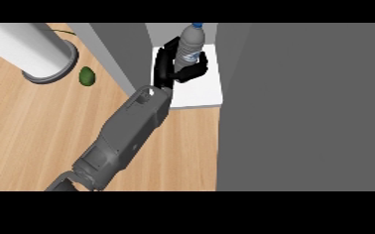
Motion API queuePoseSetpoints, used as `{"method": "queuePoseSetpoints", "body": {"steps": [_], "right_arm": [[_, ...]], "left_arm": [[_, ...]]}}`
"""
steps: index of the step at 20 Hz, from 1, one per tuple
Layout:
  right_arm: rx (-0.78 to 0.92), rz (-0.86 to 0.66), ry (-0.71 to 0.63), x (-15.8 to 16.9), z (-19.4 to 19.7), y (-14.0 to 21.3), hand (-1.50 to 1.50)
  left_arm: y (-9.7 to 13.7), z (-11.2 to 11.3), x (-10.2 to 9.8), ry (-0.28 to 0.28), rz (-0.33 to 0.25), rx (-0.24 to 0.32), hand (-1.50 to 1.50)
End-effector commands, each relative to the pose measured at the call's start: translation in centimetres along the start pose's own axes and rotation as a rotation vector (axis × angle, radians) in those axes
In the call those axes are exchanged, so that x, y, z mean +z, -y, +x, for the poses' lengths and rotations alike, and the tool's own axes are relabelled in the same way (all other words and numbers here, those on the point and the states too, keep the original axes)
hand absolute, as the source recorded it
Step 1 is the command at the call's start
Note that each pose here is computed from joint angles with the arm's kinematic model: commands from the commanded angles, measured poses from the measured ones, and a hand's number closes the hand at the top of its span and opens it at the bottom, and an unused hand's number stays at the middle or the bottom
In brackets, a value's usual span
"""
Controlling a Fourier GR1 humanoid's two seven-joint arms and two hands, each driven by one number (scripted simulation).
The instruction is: Pick up the bottled water, place it into the cabinet and close the cabinet
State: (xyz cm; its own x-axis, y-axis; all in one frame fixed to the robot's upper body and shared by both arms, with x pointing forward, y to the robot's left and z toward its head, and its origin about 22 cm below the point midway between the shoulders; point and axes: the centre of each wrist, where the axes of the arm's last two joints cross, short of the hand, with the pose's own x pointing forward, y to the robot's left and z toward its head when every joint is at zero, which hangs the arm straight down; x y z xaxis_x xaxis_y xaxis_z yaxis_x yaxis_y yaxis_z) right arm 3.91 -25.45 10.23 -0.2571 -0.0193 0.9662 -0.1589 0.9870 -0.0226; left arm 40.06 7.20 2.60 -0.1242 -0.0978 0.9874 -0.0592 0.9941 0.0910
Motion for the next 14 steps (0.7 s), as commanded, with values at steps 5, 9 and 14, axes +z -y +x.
{"method": "queuePoseSetpoints", "body": {"steps": [5,9,14], "right_arm": [[-0.050,-0.018,0.050,0.2,0.8,1.0,-1.50],[-0.055,0.011,0.059,-0.2,1.1,0.7,-1.50],[-0.059,0.026,0.058,0.1,0.9,0.8,-1.50]], "left_arm": [[-1.8,-1.3,-1.5,-0.069,0.135,-0.161,1.50],[-3.5,-1.2,-2.3,-0.056,0.196,-0.085,1.50],[-4.7,-0.7,-3.3,-0.033,0.222,-0.217,-1.50]]}}
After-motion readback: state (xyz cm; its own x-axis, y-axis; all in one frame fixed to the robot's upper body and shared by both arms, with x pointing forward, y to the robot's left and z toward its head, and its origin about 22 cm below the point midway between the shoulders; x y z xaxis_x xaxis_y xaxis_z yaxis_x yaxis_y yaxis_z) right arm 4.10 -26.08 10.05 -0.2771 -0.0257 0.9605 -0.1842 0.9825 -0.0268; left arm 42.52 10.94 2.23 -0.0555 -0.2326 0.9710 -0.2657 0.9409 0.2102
